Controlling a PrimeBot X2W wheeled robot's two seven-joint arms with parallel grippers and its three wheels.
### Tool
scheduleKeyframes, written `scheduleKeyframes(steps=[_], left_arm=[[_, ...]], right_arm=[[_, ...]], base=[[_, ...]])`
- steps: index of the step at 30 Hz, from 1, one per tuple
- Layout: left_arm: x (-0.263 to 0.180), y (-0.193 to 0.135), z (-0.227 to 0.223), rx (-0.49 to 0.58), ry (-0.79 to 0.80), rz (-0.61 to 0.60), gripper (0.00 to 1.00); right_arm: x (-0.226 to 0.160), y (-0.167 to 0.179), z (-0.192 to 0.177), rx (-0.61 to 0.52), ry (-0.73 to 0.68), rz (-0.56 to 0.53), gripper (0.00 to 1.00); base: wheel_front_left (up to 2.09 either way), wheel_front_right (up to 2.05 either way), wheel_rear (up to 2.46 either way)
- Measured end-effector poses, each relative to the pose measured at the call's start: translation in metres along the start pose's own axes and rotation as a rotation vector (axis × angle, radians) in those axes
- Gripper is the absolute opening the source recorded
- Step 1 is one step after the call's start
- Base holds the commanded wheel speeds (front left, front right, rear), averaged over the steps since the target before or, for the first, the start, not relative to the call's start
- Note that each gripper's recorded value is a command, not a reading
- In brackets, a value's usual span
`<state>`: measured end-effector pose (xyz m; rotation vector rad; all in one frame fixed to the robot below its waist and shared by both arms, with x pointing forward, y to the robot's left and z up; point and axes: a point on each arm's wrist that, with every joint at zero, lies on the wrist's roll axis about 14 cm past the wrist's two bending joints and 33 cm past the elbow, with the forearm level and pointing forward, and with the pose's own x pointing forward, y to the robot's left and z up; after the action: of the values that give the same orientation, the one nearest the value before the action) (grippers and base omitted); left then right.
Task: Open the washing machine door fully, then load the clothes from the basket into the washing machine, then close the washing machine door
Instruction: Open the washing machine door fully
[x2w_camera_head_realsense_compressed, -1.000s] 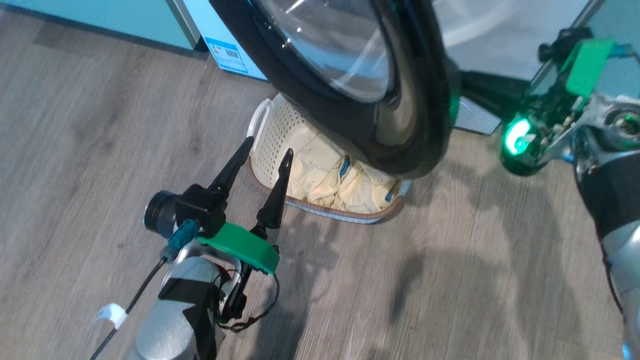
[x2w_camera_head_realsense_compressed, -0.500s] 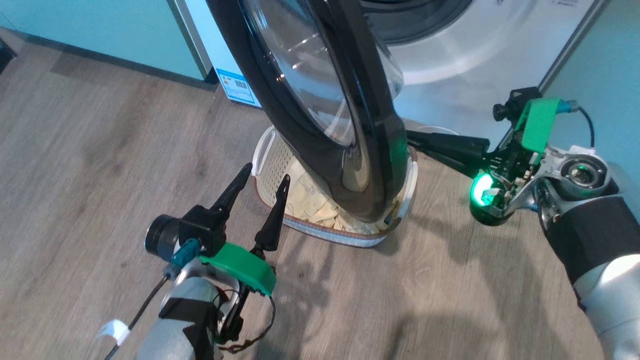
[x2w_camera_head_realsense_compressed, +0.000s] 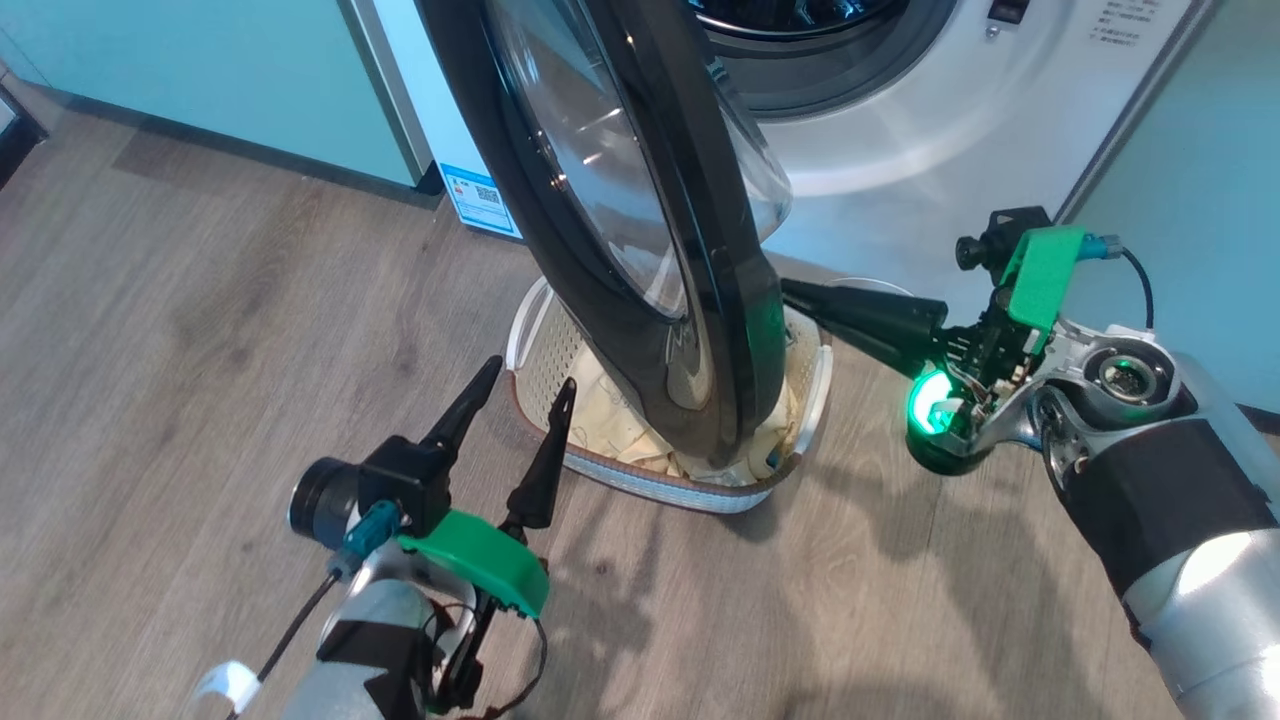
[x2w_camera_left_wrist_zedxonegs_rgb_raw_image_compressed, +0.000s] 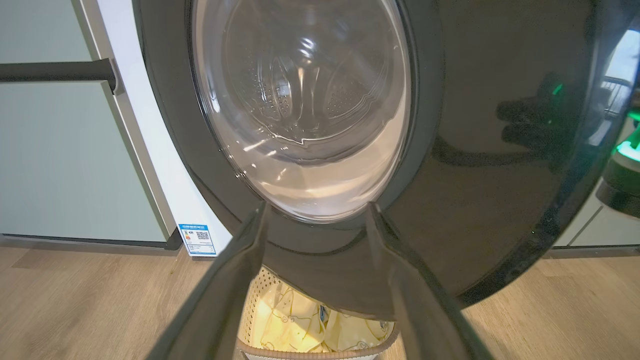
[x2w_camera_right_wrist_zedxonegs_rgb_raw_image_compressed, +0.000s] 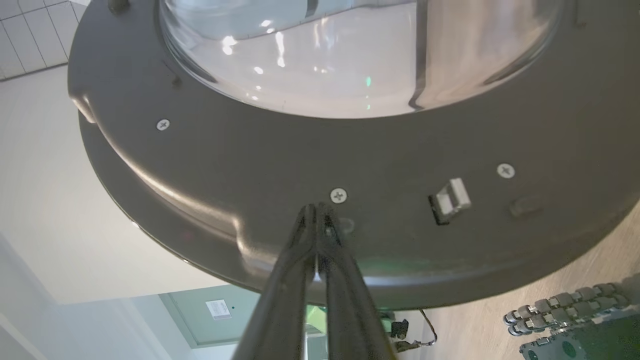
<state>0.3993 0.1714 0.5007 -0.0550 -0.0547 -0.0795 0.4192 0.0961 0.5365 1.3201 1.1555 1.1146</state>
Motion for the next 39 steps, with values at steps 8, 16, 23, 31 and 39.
scheduleKeyframes(steps=[8,16,23,31,39], left_arm=[[0.002,-0.003,0.0,-0.003,-0.002,-0.01,1.0],[0.007,-0.006,-0.002,-0.009,0.001,-0.017,1.0],[0.014,-0.006,-0.005,-0.014,0.003,-0.019,1.0],[0.022,-0.006,-0.004,-0.015,-0.005,-0.019,1.0],[0.022,-0.012,0.003,-0.016,-0.023,-0.036,1.0]], right_arm=[[-0.014,0.016,0.022,0.005,-0.175,0.086,0.0],[-0.066,0.03,0.062,-0.068,-0.461,0.133,0.0],[-0.122,0.03,0.087,-0.272,-0.764,0.023,1.0],[-0.192,0.025,0.098,-0.686,-1.109,-0.244,1.0],[-0.237,0.01,0.073,-1.082,-1.209,-0.527,1.0]], base=[[0.0,0.0,0.0],[0.0,0.0,0.0],[0.0,0.0,0.0],[0.0,0.0,0.0],[0.0,0.0,0.0]])
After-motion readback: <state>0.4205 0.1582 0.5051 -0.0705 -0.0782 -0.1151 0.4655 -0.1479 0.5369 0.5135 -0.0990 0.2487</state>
